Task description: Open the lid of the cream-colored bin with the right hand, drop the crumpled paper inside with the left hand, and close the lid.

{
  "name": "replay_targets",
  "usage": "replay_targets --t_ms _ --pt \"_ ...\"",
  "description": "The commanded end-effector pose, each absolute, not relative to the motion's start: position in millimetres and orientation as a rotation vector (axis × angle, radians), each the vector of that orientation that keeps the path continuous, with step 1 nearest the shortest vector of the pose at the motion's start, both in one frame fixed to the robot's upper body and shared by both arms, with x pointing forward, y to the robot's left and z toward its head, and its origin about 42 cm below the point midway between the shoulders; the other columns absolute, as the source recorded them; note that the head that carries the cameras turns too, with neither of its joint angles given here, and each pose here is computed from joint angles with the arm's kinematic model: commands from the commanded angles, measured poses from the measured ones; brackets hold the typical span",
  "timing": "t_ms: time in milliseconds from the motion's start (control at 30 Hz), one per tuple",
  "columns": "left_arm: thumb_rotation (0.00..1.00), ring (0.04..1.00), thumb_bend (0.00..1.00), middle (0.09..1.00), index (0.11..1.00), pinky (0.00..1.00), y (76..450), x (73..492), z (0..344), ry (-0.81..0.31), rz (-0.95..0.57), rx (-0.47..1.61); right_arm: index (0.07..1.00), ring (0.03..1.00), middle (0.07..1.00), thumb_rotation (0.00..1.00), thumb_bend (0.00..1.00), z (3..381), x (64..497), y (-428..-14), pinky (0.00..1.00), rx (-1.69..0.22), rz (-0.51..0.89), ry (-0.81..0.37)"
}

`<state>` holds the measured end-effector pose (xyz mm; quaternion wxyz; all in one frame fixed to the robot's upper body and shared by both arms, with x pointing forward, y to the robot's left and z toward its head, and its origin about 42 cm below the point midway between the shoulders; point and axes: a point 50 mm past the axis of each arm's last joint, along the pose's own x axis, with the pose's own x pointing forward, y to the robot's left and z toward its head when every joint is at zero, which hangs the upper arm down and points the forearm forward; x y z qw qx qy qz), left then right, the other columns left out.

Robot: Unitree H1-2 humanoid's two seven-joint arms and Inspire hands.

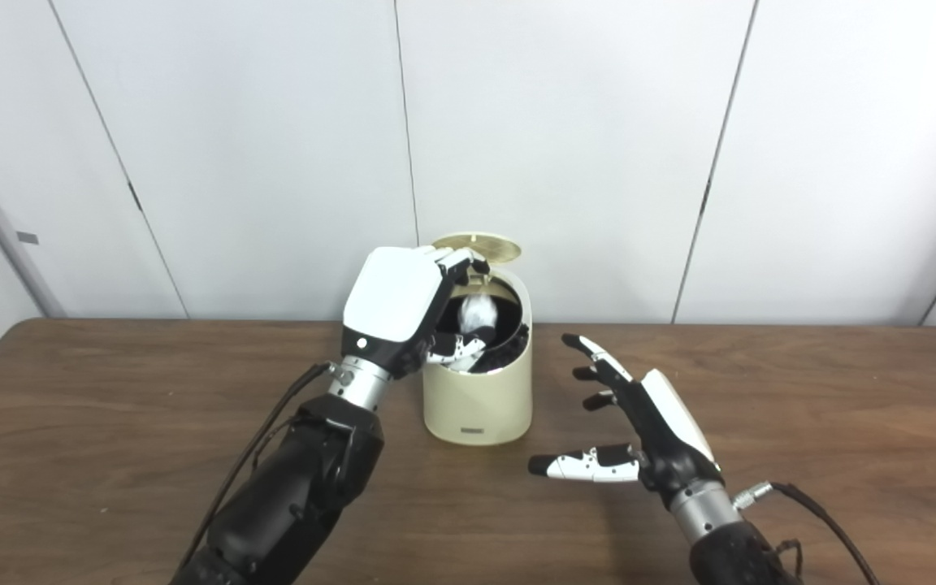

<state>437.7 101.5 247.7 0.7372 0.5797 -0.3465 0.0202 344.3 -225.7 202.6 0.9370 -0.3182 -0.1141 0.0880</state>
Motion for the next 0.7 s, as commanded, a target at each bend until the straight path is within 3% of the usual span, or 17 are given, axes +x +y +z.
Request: replay_targets --t_ms 0,200,367,433,500,667 --pt "0.26 0.578 0.95 0.6 0.676 0.5 97 439 270 -0.823 0.068 1.253 0.903 0.839 0.937 0.25 0.74 225 348 -226 0.68 -0.648 0.161 -0.334" --pt "0.26 0.576 0.94 0.603 0.673 0.49 98 436 272 -0.827 0.064 1.244 0.903 0.841 0.937 0.24 0.74 225 347 -226 0.68 -0.647 0.163 -0.334" --pt "0.18 0.55 0.91 0.585 0.651 0.47 100 432 273 -0.845 0.078 1.209 0.904 0.838 0.936 0.24 0.75 224 347 -226 0.67 -0.645 0.164 -0.335" --pt "0.14 0.526 0.83 0.557 0.628 0.46 103 427 275 -0.846 0.081 1.153 0.907 0.845 0.94 0.25 0.75 224 348 -226 0.68 -0.643 0.163 -0.334" --pt "0.03 0.481 0.59 0.478 0.571 0.42 108 422 275 -0.84 0.089 1.058 0.908 0.847 0.94 0.26 0.75 224 349 -227 0.69 -0.646 0.158 -0.335" --pt "0.0 0.484 0.52 0.473 0.52 0.41 130 403 268 -0.786 0.07 0.814 0.902 0.842 0.933 0.32 0.75 227 353 -227 0.7 -0.654 0.144 -0.353"
